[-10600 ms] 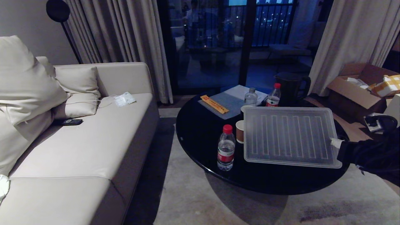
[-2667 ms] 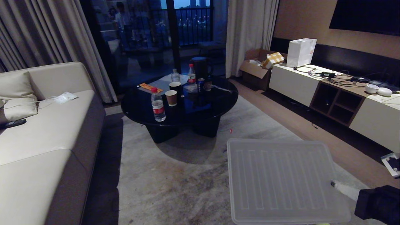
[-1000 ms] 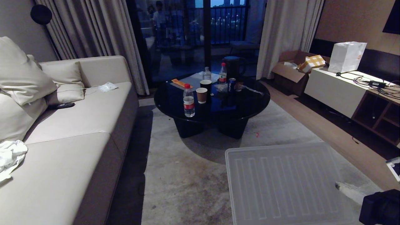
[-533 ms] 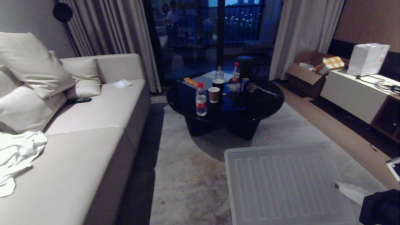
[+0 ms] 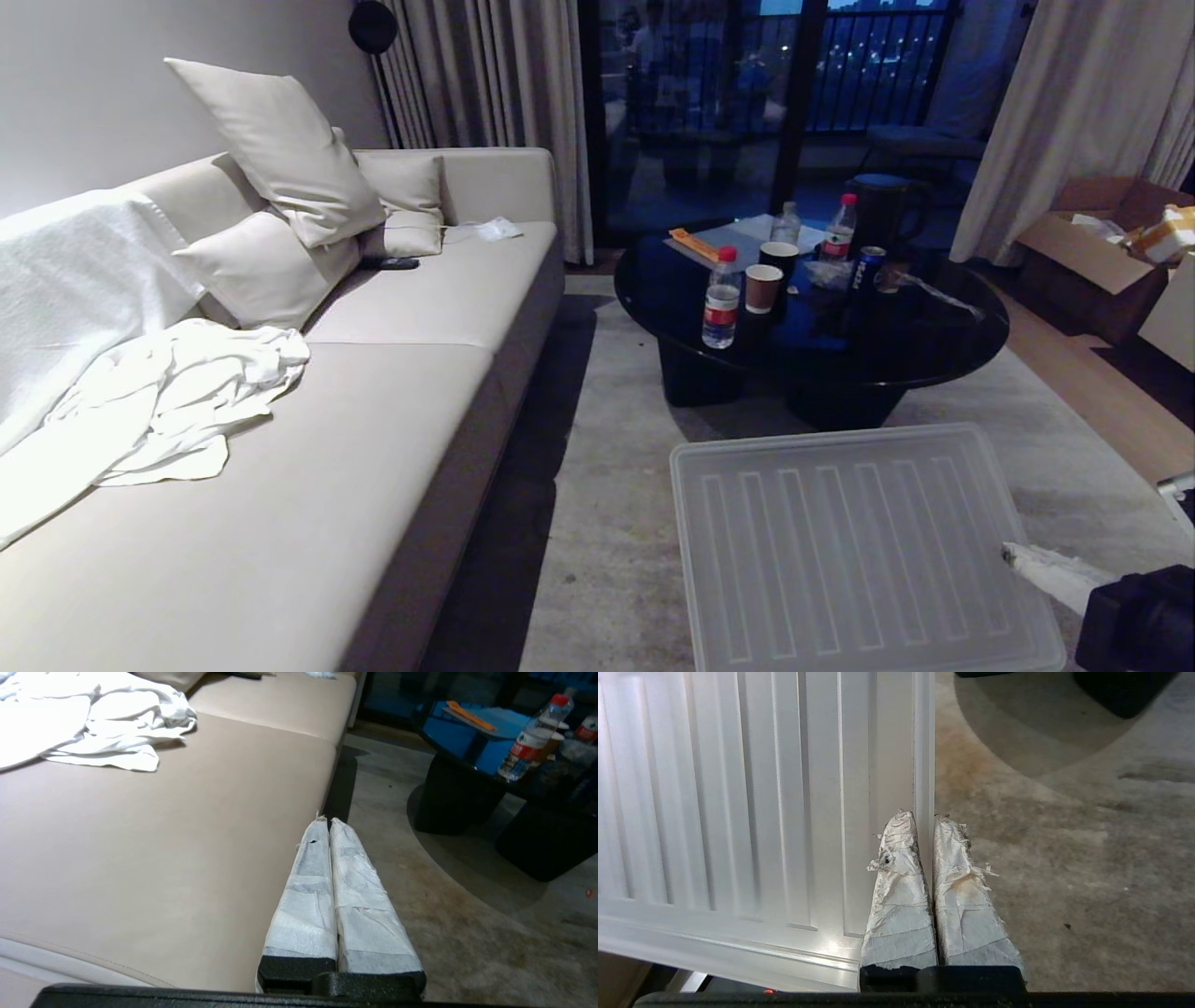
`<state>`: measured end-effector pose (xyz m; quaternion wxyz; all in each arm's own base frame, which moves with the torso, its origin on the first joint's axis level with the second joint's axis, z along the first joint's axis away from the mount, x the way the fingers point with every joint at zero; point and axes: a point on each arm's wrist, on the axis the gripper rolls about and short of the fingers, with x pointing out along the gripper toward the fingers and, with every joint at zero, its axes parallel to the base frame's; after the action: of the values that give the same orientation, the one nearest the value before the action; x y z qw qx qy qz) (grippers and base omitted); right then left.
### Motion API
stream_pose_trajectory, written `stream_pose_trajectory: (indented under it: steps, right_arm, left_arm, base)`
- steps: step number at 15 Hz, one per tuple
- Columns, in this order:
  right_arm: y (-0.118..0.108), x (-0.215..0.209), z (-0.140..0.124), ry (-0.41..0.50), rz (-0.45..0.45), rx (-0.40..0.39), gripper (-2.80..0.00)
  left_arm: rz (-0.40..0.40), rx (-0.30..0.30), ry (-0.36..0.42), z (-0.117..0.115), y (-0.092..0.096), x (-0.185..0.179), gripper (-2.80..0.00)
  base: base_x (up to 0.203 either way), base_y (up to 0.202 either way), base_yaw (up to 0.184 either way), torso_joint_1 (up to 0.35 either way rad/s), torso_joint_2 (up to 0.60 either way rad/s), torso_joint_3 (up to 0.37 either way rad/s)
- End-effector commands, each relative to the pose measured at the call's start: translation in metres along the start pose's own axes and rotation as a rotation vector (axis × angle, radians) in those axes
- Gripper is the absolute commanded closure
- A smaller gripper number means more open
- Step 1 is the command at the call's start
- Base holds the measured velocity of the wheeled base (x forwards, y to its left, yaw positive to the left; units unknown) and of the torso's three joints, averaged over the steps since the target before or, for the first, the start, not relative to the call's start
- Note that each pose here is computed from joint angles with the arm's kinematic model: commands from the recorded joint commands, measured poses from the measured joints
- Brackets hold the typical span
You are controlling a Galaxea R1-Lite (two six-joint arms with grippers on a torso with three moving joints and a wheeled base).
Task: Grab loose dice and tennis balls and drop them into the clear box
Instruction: Close the lid
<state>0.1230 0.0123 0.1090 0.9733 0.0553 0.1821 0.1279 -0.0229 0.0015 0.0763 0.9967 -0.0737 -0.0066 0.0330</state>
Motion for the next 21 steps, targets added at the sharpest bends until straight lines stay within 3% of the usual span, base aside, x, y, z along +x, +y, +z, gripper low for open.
stream_pose_trajectory:
  steps: [1, 5, 17, 21]
  right_arm:
    - [0.0002, -0.0003, 0.0004, -0.006, 0.002, -0.001, 0.00]
    - [0.0002, -0.0007, 0.0001, -0.006, 0.000, 0.000, 0.00]
    - [0.0010, -0.0051, -0.0015, -0.018, 0.000, -0.005, 0.00]
    - [0.0010, -0.0051, -0.0015, -0.018, 0.000, -0.005, 0.00]
  left_arm:
    - [0.001, -0.001, -0.001, 0.0001, 0.0000, 0.0000, 0.00]
    - [-0.001, -0.003, -0.001, 0.0001, 0.0000, 0.0000, 0.00]
    - [0.001, -0.001, -0.001, 0.0001, 0.0000, 0.0000, 0.00]
    - [-0.001, -0.003, -0.001, 0.0001, 0.0000, 0.0000, 0.00]
  base:
    - [0.000, 0.000, 0.000, 0.000, 0.00, 0.000]
    - [0.000, 0.000, 0.000, 0.000, 0.00, 0.000]
    - [-0.175, 0.000, -0.001, 0.002, 0.00, 0.002]
    - [0.000, 0.000, 0.000, 0.000, 0.00, 0.000]
